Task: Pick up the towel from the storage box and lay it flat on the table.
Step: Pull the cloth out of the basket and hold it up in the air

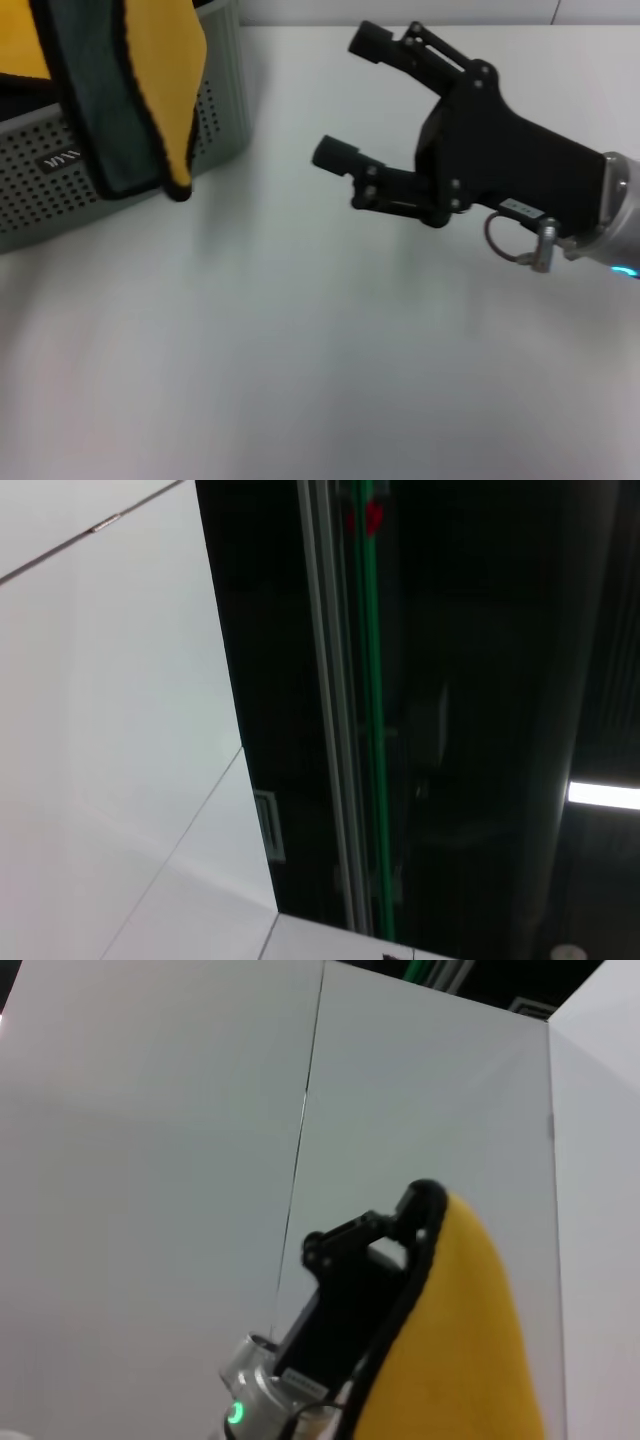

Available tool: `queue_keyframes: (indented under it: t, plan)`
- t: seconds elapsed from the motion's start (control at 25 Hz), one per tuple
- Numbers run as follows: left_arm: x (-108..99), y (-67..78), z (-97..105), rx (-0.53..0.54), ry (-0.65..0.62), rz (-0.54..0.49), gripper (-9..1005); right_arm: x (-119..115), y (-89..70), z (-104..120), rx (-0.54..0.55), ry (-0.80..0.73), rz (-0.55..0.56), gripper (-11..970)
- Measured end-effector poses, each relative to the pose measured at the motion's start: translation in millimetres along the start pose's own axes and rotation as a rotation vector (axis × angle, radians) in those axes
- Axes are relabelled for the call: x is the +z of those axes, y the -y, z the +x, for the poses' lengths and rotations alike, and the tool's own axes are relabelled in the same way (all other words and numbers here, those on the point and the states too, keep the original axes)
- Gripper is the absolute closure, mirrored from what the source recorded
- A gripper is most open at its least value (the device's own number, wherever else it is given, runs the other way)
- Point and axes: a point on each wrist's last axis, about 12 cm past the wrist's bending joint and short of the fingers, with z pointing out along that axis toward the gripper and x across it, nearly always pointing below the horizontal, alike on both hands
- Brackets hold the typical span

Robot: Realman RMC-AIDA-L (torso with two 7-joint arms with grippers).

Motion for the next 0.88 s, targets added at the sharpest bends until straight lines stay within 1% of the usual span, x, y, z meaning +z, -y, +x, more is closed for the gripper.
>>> queue_keyframes:
  t: [0.2, 0.36, 0.48, 0.64, 0.8, 0.88]
  plan:
    - [5, -7.2, 6, 0.006, 0.034, -0.002, 984, 9, 0.1, 4, -0.006, -0.015, 0.004, 184]
    - [14, -11.9, 14, -0.005, 0.06, 0.016, 984, 17, 1.8, 7, -0.012, -0.041, 0.01, 187]
    - [22, -14.8, 21, 0.011, 0.073, 0.031, 984, 23, 2.6, 9, -0.013, -0.054, 0.011, 189]
    - [28, -17.3, 24, 0.025, 0.085, 0.037, 984, 31, 4.3, 11, -0.021, -0.065, 0.02, 192]
    - [30, -20.8, 28, 0.018, 0.101, 0.029, 984, 34, 3.9, 11, -0.025, -0.065, 0.019, 195]
    - [32, -22.0, 29, 0.013, 0.102, 0.029, 984, 35, 5.7, 12, -0.031, -0.075, 0.036, 196]
